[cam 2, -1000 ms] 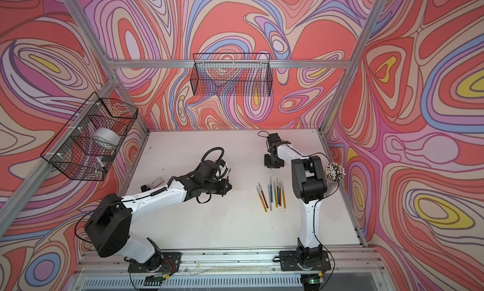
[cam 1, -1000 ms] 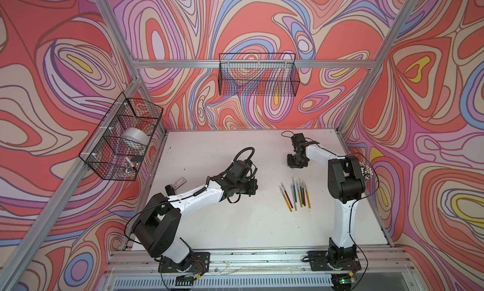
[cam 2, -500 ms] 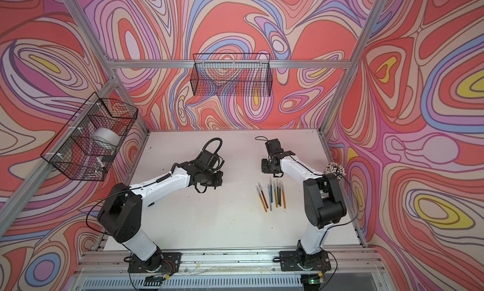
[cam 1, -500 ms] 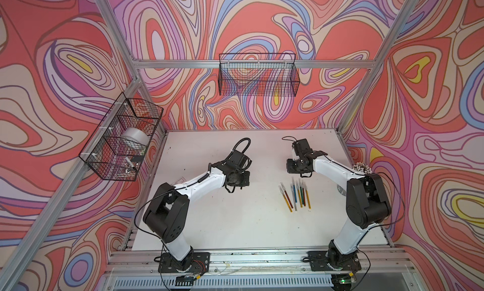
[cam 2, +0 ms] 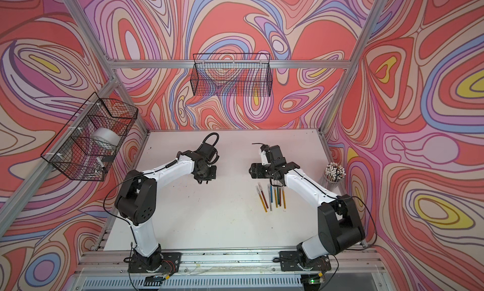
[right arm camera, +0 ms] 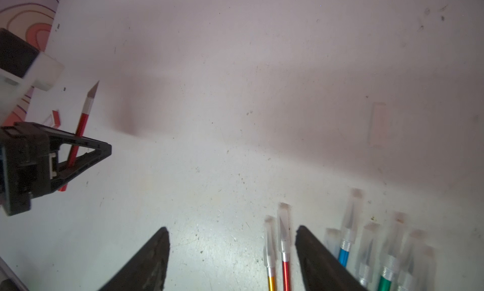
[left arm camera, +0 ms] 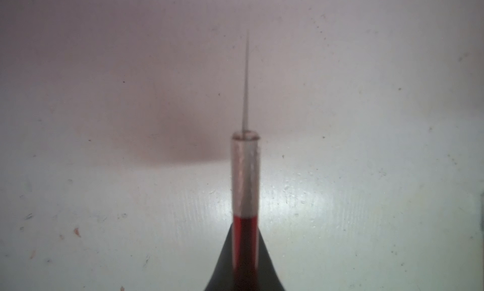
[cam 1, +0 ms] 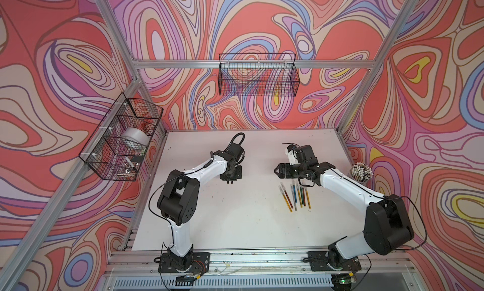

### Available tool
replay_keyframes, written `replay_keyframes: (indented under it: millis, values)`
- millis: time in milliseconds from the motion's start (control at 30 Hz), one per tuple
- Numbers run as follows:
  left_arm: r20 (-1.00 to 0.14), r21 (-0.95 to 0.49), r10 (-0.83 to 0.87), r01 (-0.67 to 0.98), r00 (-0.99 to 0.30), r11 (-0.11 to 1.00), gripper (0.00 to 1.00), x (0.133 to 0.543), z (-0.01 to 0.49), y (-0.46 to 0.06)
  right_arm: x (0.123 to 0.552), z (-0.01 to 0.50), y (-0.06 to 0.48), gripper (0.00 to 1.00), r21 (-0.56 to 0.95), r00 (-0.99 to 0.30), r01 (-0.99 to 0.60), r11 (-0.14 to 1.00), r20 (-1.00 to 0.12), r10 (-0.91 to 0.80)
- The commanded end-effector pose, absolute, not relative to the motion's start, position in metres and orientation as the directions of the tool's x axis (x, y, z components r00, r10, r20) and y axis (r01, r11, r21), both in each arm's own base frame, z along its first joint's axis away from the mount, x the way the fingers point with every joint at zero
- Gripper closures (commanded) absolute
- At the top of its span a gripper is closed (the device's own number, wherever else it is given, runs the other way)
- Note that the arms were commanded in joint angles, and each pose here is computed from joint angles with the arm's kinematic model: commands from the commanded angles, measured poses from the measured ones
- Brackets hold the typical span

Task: Remove protective caps from carving knives
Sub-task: Place the protective sleeve at the center of the board, then place the carving knife at the center of the board.

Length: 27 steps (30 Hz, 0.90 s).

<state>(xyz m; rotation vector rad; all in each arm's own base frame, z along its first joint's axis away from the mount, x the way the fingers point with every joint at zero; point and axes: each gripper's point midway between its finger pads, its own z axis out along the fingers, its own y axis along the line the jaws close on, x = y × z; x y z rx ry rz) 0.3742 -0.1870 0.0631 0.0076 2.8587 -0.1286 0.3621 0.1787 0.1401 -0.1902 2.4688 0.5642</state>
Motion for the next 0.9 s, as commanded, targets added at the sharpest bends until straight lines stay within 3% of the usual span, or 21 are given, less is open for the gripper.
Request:
replay_keyframes:
  millis: [0,333,867]
  values:
    - [-0.228,0.011,0.024,0.022,-0.973,1.000,1.00,0.374,0.059,-0.167,0.359,0.153,0.188,0.14,0.399,-0.794,-0.294,0.868,-0.608,0.011]
    - [-0.184,0.056,-0.001,-0.011,-0.983,0.998,1.00,0.389,0.050,-0.145,0.359,0.158,0.186,0.12,0.390,-0.786,-0.293,0.873,-0.618,0.013]
    - [-0.165,0.012,-0.036,-0.039,-0.986,0.999,1.00,0.411,0.038,-0.128,0.357,0.160,0.188,0.11,0.391,-0.786,-0.297,0.871,-0.618,0.010]
